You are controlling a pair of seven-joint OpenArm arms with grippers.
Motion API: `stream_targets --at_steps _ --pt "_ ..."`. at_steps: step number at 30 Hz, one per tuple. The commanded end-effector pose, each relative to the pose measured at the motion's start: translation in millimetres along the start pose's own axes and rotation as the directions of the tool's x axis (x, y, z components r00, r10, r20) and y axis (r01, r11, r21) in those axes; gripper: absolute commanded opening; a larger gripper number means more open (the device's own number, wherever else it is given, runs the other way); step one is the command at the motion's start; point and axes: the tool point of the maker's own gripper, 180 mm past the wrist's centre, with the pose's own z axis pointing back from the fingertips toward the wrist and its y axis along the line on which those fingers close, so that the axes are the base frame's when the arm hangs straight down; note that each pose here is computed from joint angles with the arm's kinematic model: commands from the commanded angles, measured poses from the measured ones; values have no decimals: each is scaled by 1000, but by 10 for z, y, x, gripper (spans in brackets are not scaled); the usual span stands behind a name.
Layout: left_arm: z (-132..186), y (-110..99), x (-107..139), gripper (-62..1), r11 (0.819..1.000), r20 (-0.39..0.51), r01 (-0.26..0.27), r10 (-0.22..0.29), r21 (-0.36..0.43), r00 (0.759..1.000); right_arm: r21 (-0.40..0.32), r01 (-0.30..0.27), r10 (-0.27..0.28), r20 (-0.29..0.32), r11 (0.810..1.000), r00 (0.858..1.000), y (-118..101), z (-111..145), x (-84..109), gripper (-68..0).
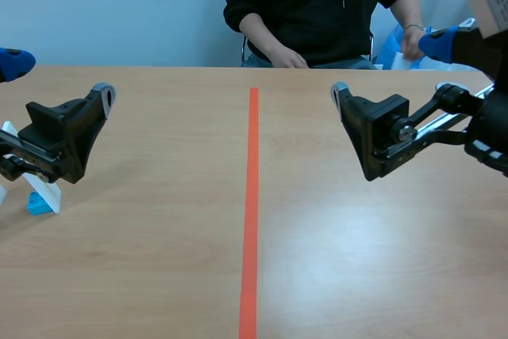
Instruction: Sort the leaf by its shape. The table is split by an orange tape line. A compound leaf with several leaflets goes to the left side, a simple leaf with one blade goes to the right side. Return to the home posture when a red brick is placed on the table.
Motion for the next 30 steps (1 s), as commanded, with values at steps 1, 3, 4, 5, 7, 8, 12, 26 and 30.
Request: stream_targets --at_steps 1,3,4,5,7,8,12,26,30 --pt "8 -40 96 8 1000 26 2 -1 -18 1000 -5 -10 10 42 1000 999 -27 -2 141 -22" --pt "28 -116 140 8 999 32 -2 4 -39 999 -5 -10 10 42 1000 999 -27 -2 141 -22" --pt "39 -143 154 8 999 33 -5 6 -46 999 -5 -10 10 42 1000 999 -27 -2 141 -22" --pt "48 -170 167 8 999 35 -7 9 -54 999 -5 -10 10 42 1000 999 -27 -2 141 -22" --pt "64 -227 190 8 997 37 -12 15 -73 999 -5 -10 10 42 1000 999 -27 -2 141 -22" --pt "69 -253 209 8 996 41 -16 19 -83 999 -5 -10 10 42 1000 999 -27 -2 141 -22" --pt "75 -310 251 8 994 50 -17 23 -106 998 -5 -10 10 42 1000 999 -27 -2 141 -22" --pt "75 -308 269 8 994 61 -17 23 -106 998 -5 -10 10 42 1000 999 -27 -2 141 -22" --pt "75 -308 270 8 994 61 -17 23 -106 998 -5 -10 10 42 1000 999 -27 -2 141 -22"
